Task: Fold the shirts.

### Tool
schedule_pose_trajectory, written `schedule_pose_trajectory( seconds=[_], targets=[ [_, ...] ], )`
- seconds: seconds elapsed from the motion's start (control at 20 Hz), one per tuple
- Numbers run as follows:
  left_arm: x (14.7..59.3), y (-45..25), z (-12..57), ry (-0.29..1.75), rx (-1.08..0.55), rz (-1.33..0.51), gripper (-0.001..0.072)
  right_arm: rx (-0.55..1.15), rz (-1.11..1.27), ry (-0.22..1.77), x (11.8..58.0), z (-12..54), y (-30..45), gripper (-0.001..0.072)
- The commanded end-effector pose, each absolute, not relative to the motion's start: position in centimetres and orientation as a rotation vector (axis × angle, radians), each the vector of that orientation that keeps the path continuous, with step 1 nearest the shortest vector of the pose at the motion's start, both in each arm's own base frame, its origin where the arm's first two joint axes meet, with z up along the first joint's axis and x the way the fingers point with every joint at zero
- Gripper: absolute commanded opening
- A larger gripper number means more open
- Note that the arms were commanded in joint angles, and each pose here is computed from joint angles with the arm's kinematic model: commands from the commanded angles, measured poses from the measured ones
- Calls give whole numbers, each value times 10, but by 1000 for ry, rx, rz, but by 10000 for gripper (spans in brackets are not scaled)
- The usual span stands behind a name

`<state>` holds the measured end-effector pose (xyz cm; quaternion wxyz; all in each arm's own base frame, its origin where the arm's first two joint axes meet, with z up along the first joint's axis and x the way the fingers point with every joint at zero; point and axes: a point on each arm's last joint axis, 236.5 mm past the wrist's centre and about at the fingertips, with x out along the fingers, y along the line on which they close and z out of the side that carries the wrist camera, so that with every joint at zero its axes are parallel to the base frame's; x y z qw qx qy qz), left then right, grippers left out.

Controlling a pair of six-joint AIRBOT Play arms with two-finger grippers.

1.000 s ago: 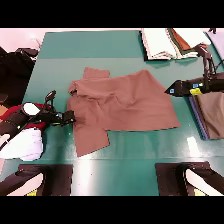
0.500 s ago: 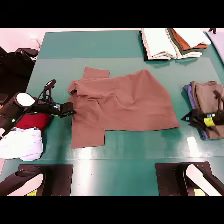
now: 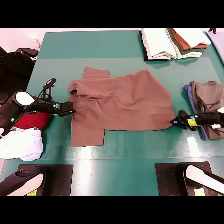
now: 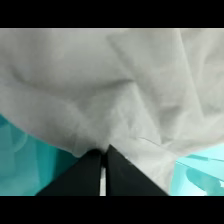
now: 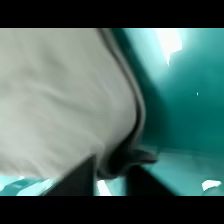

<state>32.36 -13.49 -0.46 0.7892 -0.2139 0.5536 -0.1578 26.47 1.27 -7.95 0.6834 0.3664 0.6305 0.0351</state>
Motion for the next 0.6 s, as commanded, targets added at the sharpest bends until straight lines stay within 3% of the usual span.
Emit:
schedule_pose_trajectory(
  seconds=[0.0, 0.15, 0.3, 0.55],
  targets=[
    [330, -134, 12, 1155, -438, -351, 26, 678, 173, 1356, 296, -68, 35, 19],
    [344, -127, 88, 971, -350, -377, 26, 541, 258, 1174, 331, 3, 45, 18],
    [339, -119, 228, 653, -240, -415, 27, 381, 295, 822, 362, 141, 41, 19],
    [255, -97, 469, 59, -130, -406, 26, 142, 293, 245, 319, 380, 46, 18]
  ],
)
